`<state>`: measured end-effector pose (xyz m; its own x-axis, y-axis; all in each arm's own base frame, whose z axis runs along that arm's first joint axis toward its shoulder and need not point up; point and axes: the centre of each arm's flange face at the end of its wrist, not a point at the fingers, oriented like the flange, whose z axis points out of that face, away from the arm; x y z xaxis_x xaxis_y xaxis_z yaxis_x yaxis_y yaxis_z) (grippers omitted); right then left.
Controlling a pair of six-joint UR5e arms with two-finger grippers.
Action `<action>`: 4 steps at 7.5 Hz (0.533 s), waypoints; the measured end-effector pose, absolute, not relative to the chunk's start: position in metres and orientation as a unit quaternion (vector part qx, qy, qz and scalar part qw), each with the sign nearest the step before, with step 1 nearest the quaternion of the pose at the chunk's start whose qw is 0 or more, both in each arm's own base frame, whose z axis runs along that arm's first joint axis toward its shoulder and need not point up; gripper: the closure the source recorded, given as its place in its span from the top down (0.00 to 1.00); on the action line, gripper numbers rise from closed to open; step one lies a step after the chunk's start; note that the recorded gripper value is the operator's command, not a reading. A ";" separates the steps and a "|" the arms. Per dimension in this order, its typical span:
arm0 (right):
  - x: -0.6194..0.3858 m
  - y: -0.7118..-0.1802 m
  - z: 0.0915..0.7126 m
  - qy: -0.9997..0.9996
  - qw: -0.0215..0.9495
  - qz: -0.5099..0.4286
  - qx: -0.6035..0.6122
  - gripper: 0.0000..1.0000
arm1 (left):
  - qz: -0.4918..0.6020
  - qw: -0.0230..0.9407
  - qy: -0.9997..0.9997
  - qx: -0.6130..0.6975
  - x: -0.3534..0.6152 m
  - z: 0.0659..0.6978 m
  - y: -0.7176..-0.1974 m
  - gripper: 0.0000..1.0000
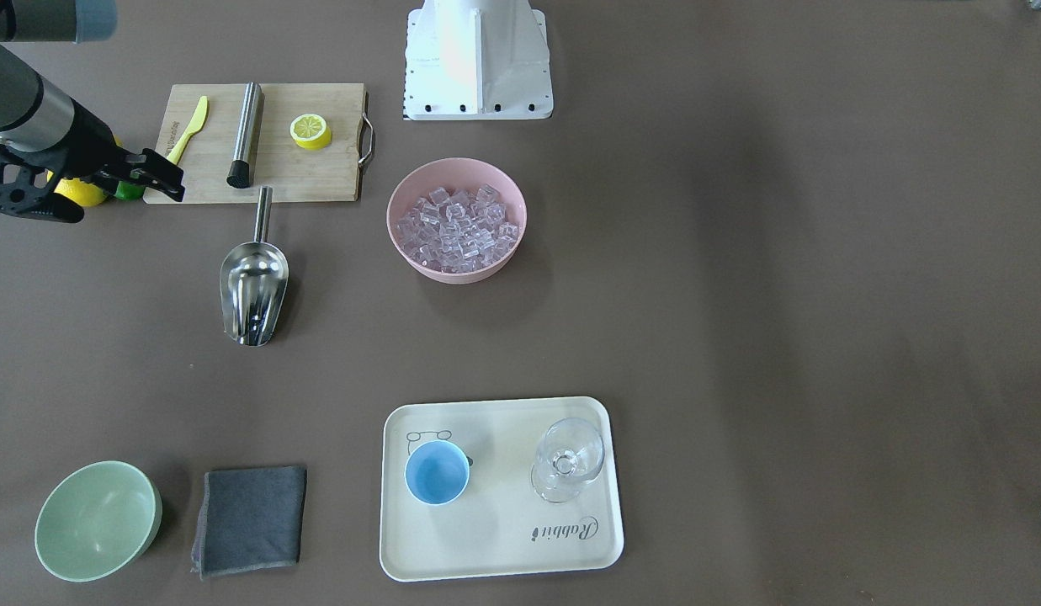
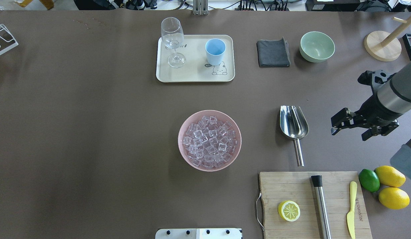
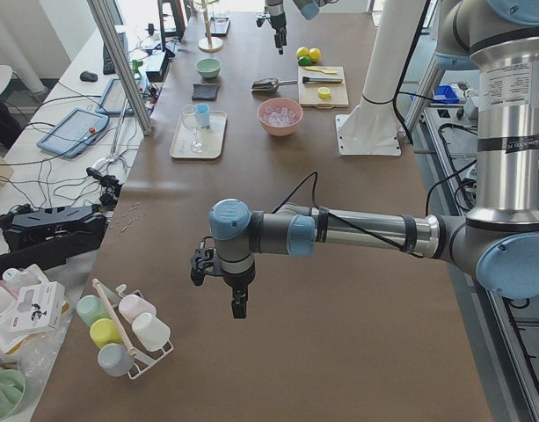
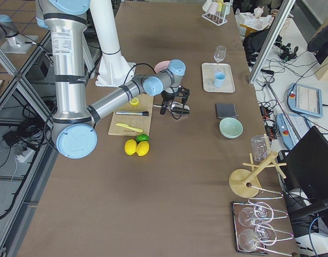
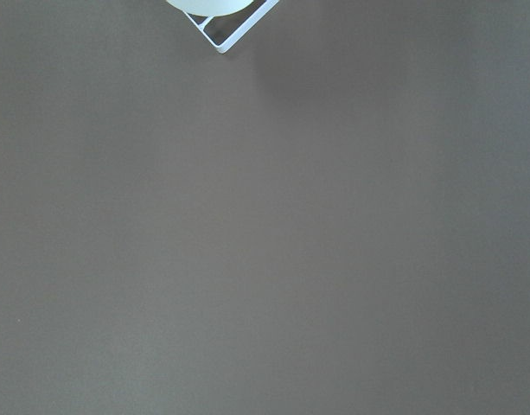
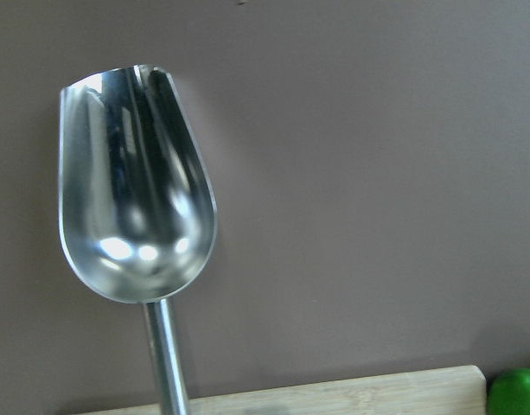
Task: Put ice in cup with scoop
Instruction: 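Reach the right gripper down to the metal scoop handle and grasp it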
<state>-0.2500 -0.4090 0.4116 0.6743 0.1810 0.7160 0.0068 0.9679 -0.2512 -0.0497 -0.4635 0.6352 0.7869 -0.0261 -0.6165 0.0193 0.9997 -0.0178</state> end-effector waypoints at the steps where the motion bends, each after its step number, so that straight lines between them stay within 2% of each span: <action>1: -0.272 -0.405 0.395 -0.402 0.908 0.041 -0.111 0.99 | -0.009 0.945 0.327 -0.003 -0.048 0.634 -0.464 0.98; 4: -0.318 -0.390 0.392 -0.390 0.918 0.006 -0.068 0.99 | 0.008 0.940 0.341 0.002 -0.033 0.628 -0.467 0.98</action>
